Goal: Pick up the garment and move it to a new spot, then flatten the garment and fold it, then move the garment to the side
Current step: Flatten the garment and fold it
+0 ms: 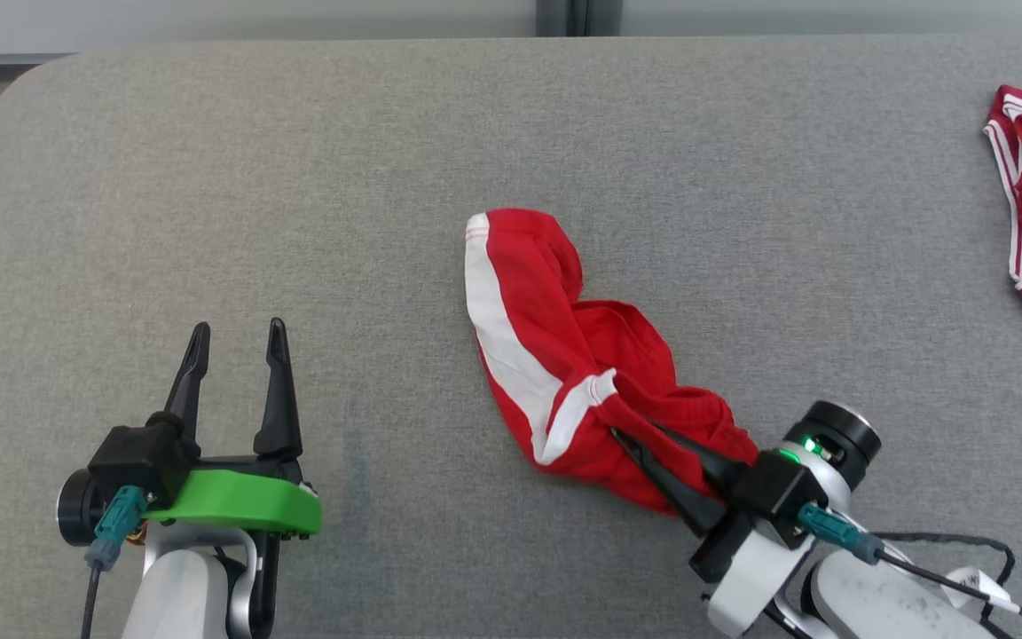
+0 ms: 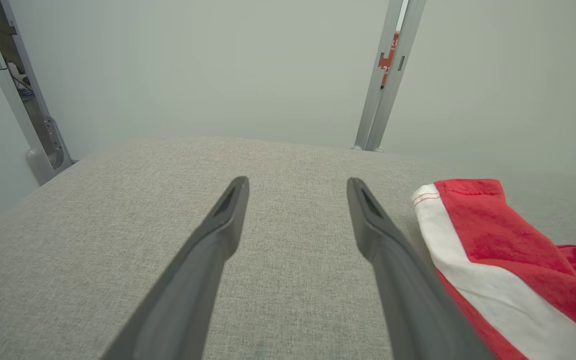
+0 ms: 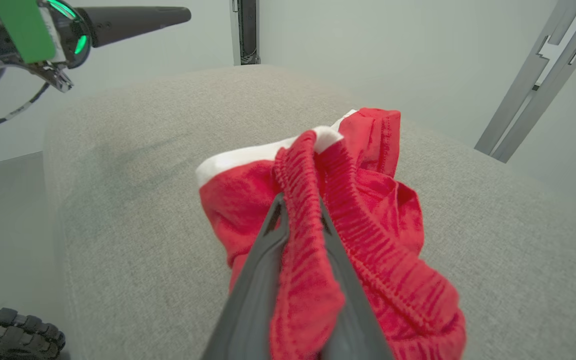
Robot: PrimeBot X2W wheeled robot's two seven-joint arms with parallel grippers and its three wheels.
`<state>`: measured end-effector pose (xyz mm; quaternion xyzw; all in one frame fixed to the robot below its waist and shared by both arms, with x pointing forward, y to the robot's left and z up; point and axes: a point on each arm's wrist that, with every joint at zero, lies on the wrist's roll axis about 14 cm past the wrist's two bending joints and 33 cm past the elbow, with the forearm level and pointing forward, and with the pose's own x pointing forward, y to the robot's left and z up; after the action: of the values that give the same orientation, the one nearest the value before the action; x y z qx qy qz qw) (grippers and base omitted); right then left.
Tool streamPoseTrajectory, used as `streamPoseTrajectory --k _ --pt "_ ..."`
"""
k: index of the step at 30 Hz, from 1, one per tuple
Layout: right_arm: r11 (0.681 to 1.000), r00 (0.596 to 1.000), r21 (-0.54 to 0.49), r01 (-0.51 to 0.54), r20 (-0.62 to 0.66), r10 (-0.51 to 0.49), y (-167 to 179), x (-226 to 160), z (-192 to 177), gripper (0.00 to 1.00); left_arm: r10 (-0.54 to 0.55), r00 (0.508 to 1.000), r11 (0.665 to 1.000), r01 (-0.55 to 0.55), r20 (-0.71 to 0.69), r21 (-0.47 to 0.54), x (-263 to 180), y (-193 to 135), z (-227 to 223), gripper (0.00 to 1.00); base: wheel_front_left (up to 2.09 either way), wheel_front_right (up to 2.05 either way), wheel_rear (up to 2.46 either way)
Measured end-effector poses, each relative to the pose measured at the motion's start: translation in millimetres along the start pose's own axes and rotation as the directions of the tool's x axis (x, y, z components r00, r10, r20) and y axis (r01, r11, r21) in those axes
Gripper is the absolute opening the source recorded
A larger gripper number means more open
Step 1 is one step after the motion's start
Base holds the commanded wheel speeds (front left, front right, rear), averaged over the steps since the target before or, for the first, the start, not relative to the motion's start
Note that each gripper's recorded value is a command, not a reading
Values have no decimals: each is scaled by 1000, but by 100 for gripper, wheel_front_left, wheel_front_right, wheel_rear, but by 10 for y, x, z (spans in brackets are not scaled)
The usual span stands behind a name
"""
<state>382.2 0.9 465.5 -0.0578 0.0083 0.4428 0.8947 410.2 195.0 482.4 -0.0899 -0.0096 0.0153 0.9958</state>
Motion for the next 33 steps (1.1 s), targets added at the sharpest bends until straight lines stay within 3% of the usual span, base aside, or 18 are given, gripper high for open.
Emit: streamPoseTrajectory --k 1,2,7,19,26,33 --pt "1000 1000 18 12 -6 -12 26 -60 -26 81 -6 1000 1000 6 1 -1 5 -18 1 100 0 0 0" --pt "999 1000 31 29 -5 -28 28 -107 -27 100 -11 1000 1000 11 1 -1 9 -38 2 100 0 0 0" --pt "990 991 80 112 64 -117 -24 -253 182 100 -31 1000 1000 31 -2 0 3 -101 -11 100 0 0 0" --pt "959 943 34 282 174 -283 -434 -596 596 100 -71 997 997 71 17 -2 7 -235 55 100 0 0 0" --pt "945 946 79 318 31 -322 -589 -581 154 100 -63 998 998 63 17 0 -40 -195 64 100 0 0 0" --pt "933 952 208 293 -149 -266 -349 -479 -372 100 -32 999 999 32 8 -3 -76 -87 37 100 0 0 0"
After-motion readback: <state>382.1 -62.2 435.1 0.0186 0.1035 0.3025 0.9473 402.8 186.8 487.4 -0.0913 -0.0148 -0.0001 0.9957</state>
